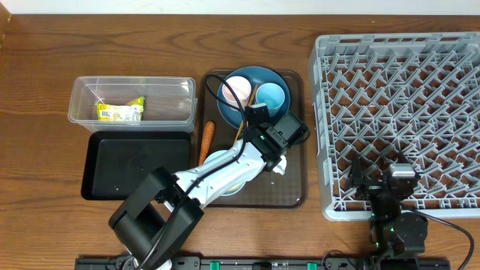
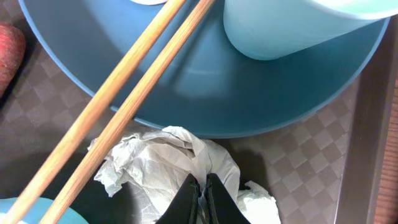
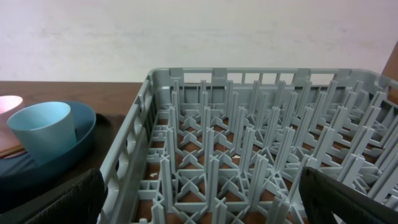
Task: Sort waste into correct bins and load items into the dishwasher rack
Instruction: 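Close the left gripper on part of the tissue and lift, then carry the tissue piece left and drop it into the clear bin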
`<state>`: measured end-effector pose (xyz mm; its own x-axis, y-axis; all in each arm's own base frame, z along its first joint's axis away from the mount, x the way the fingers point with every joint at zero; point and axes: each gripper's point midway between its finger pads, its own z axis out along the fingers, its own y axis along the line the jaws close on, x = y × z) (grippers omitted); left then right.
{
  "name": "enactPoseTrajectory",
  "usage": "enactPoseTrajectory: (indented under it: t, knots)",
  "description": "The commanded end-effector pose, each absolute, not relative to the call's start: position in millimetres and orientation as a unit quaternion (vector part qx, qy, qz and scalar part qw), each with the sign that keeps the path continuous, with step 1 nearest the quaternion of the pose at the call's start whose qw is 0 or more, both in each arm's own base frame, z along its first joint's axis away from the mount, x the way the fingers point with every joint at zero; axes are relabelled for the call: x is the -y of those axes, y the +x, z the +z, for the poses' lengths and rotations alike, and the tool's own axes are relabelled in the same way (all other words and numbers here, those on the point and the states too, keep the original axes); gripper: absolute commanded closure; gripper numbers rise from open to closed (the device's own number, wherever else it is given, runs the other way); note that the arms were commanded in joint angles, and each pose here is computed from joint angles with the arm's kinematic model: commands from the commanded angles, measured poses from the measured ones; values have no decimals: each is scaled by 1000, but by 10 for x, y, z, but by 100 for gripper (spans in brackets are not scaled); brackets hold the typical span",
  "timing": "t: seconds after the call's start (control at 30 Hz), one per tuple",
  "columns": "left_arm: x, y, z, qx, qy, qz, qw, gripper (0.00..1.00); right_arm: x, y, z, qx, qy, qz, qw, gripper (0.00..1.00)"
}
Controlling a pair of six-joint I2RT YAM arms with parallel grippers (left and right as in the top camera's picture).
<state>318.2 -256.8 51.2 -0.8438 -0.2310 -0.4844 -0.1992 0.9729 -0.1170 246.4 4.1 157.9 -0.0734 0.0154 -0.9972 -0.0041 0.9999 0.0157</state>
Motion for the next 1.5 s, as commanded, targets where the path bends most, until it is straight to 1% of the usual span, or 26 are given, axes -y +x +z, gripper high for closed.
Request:
enactPoseTrajectory:
  t: [0.0,0.23,0.4,0.5,0.7,0.9,1.1,1.27,1.3,1.33,1.37,1.4,1.47]
  knots:
    - [2546,3229,852,-952,-88,-41,290,94,-58,2461,1576,-732,3,10,682,1]
    - [2436,3159,1499,-937,-73,-75,334,94,-58,2461,1576,-732,3,10,682,1]
    - [2108,3293,1991,-901,-84,-33,423,94,-57,2461,1576,-732,3,10,682,1]
    - [1843,3421,2114,-888,-116,-10,445,93,-58,2461,1576,-732,3,10,682,1]
    - [1079,3767,2044,-876,-211,28,432,94,-58,2461,1576,-732,3,10,682,1]
    - [462,4067,1776,-873,-291,14,391,94,-58,2461,1576,-732,3,10,682,1]
    - [33,4232,1336,-873,-338,34,349,93,-58,2461,1576,-732,3,10,682,1]
    - [-210,4330,1048,-869,-363,53,333,92,-58,2461,1576,-732,3,10,682,1]
    - [-234,4335,1037,-868,-365,54,332,89,-58,2461,1576,-732,3,10,682,1]
    - [-254,4333,1034,-867,-367,55,332,83,-58,2461,1576,-732,3,10,682,1]
    - [-265,4335,1038,-867,-368,55,332,67,-58,2461,1576,-732,3,10,682,1]
    - [-271,4341,1053,-866,-368,54,335,54,-59,2461,1576,-732,3,10,682,1]
    - [-271,4342,1101,-868,-359,55,339,38,-58,2461,1576,-732,3,10,682,1]
